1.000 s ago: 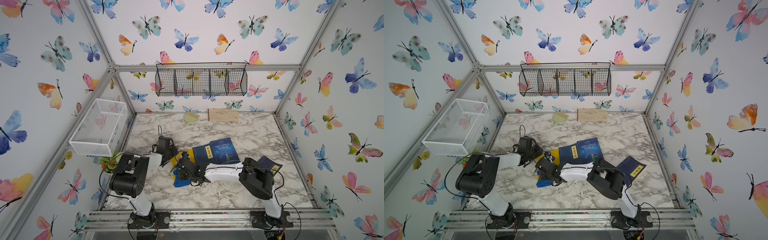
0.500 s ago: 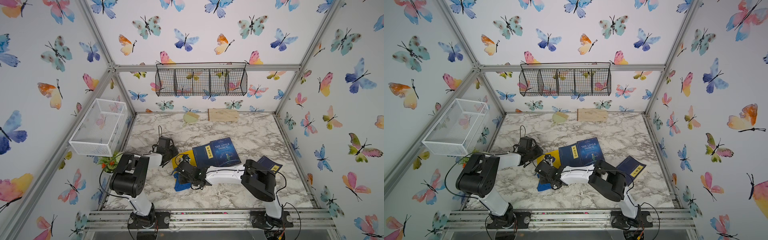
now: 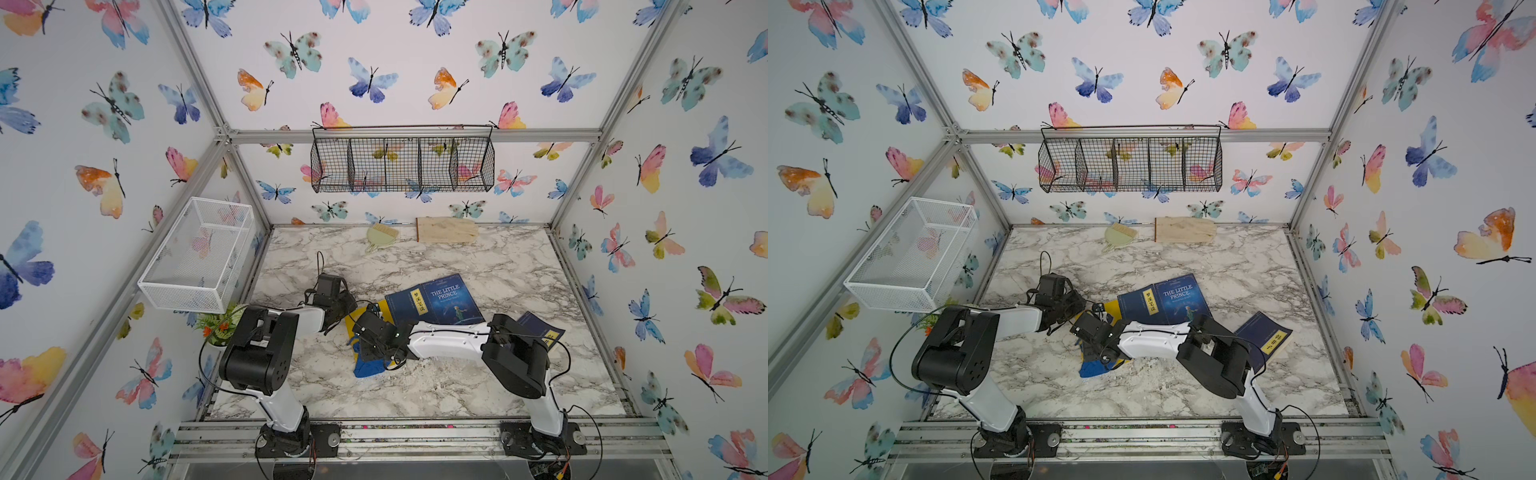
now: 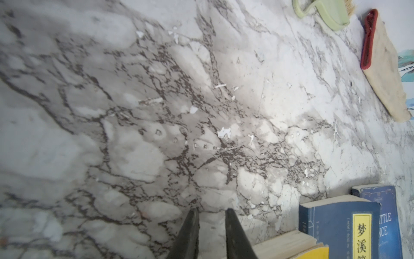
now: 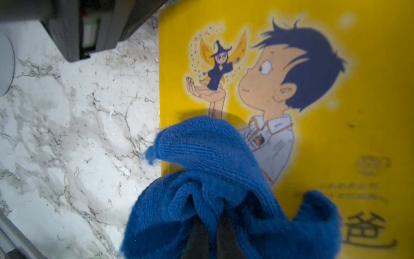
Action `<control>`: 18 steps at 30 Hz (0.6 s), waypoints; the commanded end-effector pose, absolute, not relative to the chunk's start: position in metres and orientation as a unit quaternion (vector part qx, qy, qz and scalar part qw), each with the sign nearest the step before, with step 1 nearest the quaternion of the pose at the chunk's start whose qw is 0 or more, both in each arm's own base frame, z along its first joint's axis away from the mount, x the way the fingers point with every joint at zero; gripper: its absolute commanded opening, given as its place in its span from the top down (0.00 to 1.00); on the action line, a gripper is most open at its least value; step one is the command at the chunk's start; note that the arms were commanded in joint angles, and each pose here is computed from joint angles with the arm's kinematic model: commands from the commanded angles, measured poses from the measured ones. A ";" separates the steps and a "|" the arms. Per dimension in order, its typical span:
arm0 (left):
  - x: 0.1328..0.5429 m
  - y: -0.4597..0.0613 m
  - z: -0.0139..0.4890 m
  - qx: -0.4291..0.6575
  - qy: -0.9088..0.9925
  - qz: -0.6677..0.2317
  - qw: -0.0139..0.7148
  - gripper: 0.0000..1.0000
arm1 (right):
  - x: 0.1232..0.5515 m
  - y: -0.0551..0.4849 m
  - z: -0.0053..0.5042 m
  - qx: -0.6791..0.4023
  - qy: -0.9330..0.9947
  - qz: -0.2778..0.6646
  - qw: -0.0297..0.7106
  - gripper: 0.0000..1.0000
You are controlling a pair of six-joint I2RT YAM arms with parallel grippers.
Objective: Wipe the cover of the book
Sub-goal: Wipe the dirt from the cover of the book.
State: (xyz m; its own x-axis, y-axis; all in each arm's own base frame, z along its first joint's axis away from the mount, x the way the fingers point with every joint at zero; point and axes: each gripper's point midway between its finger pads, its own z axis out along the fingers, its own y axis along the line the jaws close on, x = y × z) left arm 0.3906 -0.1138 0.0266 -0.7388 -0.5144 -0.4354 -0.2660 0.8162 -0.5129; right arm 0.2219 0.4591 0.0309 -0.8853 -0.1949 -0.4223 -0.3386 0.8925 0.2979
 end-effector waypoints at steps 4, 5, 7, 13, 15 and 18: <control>0.362 -0.111 -0.003 -0.220 0.928 -0.193 0.230 0.76 | 0.269 0.364 -0.072 -0.119 0.987 0.006 0.105 0.99; 0.362 -0.111 -0.003 -0.221 0.928 -0.193 0.231 0.76 | 0.274 0.363 -0.077 -0.116 0.988 0.000 0.100 0.99; 0.362 -0.111 -0.004 -0.221 0.928 -0.193 0.230 0.76 | 0.283 0.363 -0.084 -0.117 0.988 -0.011 0.096 0.99; 0.362 -0.111 -0.004 -0.221 0.928 -0.192 0.230 0.76 | 0.250 0.339 -0.071 -0.109 0.990 -0.010 0.091 0.99; 0.363 -0.110 -0.005 -0.222 0.929 -0.189 0.229 0.76 | 0.230 0.325 -0.062 -0.103 0.991 -0.008 0.089 0.99; 0.364 -0.110 -0.005 -0.222 0.929 -0.188 0.229 0.76 | 0.201 0.318 -0.054 -0.103 0.992 0.010 0.076 0.99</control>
State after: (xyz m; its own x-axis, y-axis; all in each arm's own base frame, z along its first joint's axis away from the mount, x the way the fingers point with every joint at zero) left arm 0.3904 -0.1142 0.0265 -0.7401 -0.5138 -0.4339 -0.2649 0.8157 -0.5142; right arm 0.2782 0.4086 0.0298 -0.8870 -0.0877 -0.4534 -0.2441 0.9225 0.2991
